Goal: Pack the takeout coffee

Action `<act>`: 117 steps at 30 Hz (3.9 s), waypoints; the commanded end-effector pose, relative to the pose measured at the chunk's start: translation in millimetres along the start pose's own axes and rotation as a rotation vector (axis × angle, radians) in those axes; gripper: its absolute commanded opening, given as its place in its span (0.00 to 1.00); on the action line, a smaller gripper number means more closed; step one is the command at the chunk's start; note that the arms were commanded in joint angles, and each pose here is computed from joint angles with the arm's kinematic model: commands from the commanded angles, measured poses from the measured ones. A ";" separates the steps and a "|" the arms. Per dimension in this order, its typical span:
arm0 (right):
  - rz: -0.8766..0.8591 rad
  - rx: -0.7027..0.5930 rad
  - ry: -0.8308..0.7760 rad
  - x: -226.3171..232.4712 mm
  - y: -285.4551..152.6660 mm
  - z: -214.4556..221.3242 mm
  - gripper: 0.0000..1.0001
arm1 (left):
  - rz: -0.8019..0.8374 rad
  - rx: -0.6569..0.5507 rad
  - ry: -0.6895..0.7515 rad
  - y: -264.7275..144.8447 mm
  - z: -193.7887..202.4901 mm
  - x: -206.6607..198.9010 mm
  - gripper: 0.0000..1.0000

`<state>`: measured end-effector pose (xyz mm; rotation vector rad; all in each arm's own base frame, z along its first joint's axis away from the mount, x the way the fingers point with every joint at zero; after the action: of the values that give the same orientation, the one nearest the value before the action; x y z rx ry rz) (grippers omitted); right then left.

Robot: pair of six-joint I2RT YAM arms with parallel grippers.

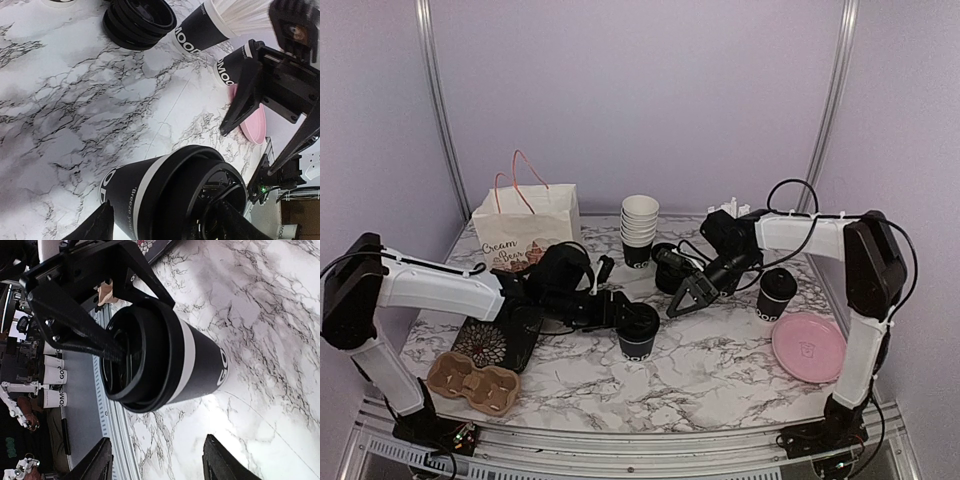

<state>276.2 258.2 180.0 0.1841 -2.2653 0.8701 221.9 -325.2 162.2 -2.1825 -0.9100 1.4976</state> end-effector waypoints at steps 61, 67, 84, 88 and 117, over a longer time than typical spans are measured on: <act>0.218 0.169 0.064 -34.3 75.3 -10.2 0.34 | -0.202 0.224 -0.127 27.4 22.1 74.3 0.59; 0.213 0.120 -0.023 0.6 51.4 -23.1 0.52 | -0.204 0.250 -0.100 25.6 23.4 73.2 0.61; 0.055 -0.054 0.002 14.4 -9.2 -23.4 0.71 | -0.018 0.388 0.086 38.2 33.1 65.0 0.55; 0.063 -0.046 0.028 7.2 -10.4 -10.0 0.68 | 0.013 0.431 0.139 43.7 34.7 64.7 0.54; -0.200 0.007 0.128 19.9 47.1 12.1 0.40 | 0.035 0.523 0.212 51.1 43.4 74.0 0.51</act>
<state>235.0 276.6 159.0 0.3100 -2.0645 0.7833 245.0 -353.7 149.7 -2.3606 -0.1867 1.2283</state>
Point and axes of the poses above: each gripper's point midway between its finger pads, its own y axis out along the fingers, its own x axis along the line the jaws close on, z = x × y, the point moved 8 cm from there along -y, back along the fingers, and after that the axes turned 8 degrees about -y, right-handed, at the moved point
